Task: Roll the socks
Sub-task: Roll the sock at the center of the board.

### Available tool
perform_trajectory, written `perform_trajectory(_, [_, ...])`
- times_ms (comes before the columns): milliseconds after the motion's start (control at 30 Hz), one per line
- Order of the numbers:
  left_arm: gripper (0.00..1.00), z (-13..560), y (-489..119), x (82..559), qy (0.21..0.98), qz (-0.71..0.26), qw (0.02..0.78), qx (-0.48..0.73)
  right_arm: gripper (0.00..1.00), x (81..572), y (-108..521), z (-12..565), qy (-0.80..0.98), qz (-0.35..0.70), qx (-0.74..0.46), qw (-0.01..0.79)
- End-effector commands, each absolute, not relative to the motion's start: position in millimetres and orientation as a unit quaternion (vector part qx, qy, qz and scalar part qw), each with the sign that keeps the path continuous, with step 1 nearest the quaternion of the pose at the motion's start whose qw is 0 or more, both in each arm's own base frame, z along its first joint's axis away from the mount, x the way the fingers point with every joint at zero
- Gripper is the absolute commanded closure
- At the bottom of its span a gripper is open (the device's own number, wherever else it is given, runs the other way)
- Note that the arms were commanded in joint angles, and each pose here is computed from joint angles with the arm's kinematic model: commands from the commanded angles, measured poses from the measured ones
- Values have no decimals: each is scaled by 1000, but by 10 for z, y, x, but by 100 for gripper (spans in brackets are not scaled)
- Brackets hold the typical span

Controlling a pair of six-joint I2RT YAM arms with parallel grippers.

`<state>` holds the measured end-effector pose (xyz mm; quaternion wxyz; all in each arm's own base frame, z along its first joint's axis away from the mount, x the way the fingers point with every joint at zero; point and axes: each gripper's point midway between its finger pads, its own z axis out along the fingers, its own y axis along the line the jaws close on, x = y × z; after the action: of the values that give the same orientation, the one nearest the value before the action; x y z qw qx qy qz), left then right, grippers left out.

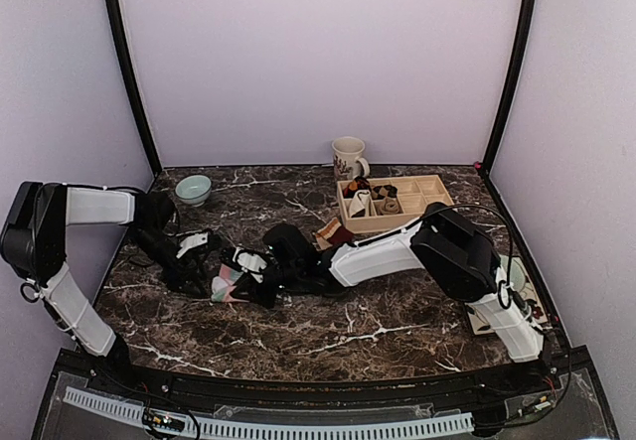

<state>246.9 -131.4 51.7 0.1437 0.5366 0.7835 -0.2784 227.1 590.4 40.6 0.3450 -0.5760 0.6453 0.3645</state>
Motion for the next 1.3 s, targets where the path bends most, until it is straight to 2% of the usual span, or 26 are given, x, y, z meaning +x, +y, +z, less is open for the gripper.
perform_trajectory(0, [37,493,-1368,2258,775,-296,133,543,98,2053,5506,-525,756,331,-543,156])
perform_trajectory(167, [36,538,-1426,2108,748,-292,153,575,98,2144,5504,-640,795,334,-497,102])
perform_trajectory(367, [28,623,-1488,2131,719,-267,190,613,98,2195,5460,-680,822,357,-441,56])
perform_trajectory(567, [29,645,-1590,1973,669,-262,198,667,100,2315,5384,-684,856,384,-346,10])
perform_trajectory(1000, [28,713,-1660,2236,708,-263,253,604,100,2576,4874,-822,920,318,-223,60])
perform_trajectory(1267, [27,863,-1943,2283,655,-234,273,665,100,2681,4866,-786,929,311,-190,71])
